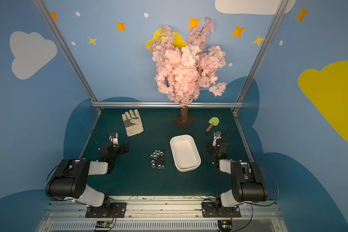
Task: Put the nuts on the desktop into the storage box
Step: Pick up the nut from the center of the board.
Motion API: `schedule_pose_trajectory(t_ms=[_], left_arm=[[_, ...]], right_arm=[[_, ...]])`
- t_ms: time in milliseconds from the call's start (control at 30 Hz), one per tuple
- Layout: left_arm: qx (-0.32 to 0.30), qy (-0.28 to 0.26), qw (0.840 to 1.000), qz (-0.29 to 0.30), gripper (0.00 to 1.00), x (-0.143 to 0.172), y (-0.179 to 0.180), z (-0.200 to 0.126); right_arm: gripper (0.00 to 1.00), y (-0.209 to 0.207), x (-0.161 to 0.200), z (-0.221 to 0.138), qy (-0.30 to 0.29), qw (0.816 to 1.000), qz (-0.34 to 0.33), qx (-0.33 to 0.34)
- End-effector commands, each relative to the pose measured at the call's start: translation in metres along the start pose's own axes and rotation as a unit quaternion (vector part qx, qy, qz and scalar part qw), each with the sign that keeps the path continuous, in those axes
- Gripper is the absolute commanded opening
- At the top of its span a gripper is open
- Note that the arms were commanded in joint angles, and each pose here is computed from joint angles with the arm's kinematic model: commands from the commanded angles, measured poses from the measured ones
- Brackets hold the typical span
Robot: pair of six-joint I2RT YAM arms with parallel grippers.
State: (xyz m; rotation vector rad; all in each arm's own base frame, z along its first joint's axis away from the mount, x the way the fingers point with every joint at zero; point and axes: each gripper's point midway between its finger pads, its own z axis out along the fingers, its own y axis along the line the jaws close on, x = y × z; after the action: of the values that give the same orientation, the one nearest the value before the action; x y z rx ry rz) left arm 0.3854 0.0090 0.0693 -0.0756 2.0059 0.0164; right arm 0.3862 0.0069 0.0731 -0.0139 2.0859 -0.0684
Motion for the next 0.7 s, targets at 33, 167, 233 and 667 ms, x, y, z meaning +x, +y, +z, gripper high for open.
schedule_pose_trajectory(t_ms=[33, 167, 233, 667], left_arm=[[-0.004, -0.02, 1.0, 0.007, 1.0, -0.016, 0.001, 0.001], [-0.005, -0.02, 1.0, 0.005, 1.0, -0.016, 0.001, 0.001], [-0.004, -0.017, 1.0, 0.001, 1.0, -0.015, 0.002, 0.001], [-0.04, -0.002, 0.998, -0.047, 1.0, -0.098, 0.011, -0.028]], right_arm=[[0.99, 0.002, -0.015, -0.002, -0.017, 1.0, -0.001, -0.005], [0.98, 0.001, -0.015, -0.002, -0.016, 1.0, -0.001, -0.005], [0.99, 0.001, -0.015, -0.002, -0.017, 1.0, -0.001, -0.005], [0.98, -0.014, -0.124, -0.059, 0.024, 0.998, 0.004, 0.052]])
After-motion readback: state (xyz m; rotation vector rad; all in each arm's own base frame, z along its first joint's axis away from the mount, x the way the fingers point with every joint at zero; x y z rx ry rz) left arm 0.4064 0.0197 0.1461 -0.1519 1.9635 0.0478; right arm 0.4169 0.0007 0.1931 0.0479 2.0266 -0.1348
